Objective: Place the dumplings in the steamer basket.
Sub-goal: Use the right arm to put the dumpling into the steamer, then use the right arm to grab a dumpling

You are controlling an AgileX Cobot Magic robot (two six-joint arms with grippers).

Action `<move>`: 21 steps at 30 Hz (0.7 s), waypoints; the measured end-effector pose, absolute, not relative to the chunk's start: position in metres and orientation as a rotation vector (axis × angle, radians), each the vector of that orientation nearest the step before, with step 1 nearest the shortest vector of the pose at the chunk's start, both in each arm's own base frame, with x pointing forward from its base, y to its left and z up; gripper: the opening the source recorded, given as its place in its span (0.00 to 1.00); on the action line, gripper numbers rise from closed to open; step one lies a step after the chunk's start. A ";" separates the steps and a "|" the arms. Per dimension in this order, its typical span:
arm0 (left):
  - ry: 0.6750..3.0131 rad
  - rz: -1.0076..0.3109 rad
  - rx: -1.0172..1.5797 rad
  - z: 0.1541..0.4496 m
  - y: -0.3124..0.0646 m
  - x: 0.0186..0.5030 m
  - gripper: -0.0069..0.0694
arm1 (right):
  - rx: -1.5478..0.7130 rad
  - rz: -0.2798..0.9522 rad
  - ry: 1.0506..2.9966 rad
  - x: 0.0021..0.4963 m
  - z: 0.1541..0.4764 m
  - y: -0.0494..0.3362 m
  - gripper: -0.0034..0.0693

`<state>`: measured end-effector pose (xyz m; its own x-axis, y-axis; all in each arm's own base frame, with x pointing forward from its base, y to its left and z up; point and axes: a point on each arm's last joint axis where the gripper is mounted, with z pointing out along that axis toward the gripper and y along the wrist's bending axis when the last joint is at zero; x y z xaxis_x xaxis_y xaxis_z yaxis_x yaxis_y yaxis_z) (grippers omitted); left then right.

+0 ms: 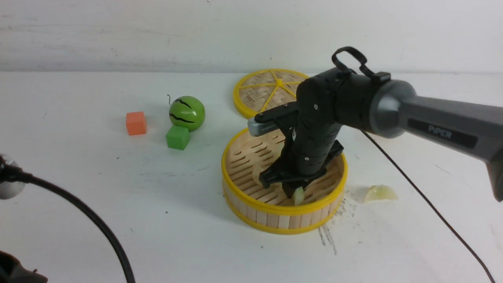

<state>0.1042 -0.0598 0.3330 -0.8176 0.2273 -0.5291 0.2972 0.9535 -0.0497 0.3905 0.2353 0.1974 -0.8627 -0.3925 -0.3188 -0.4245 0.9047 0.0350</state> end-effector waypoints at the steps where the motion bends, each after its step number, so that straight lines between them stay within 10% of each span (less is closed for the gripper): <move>1: 2.565 -0.176 0.372 0.333 -0.060 0.104 0.10 | -0.598 0.135 2.766 0.391 0.196 0.235 0.33; 12: 2.565 -0.175 0.372 0.333 -0.060 0.104 0.10 | -0.616 0.237 2.724 0.374 0.263 0.218 0.88; 21: 2.565 -0.188 0.373 0.333 -0.061 0.104 0.10 | -0.740 0.230 2.753 0.384 0.269 0.086 0.81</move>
<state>0.1040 -0.0606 0.3330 -0.8181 0.2259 -0.5289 0.3005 0.9520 -0.0582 0.3837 0.0859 0.2692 -0.8294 -0.4661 -0.3080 -0.5107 0.8560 0.0801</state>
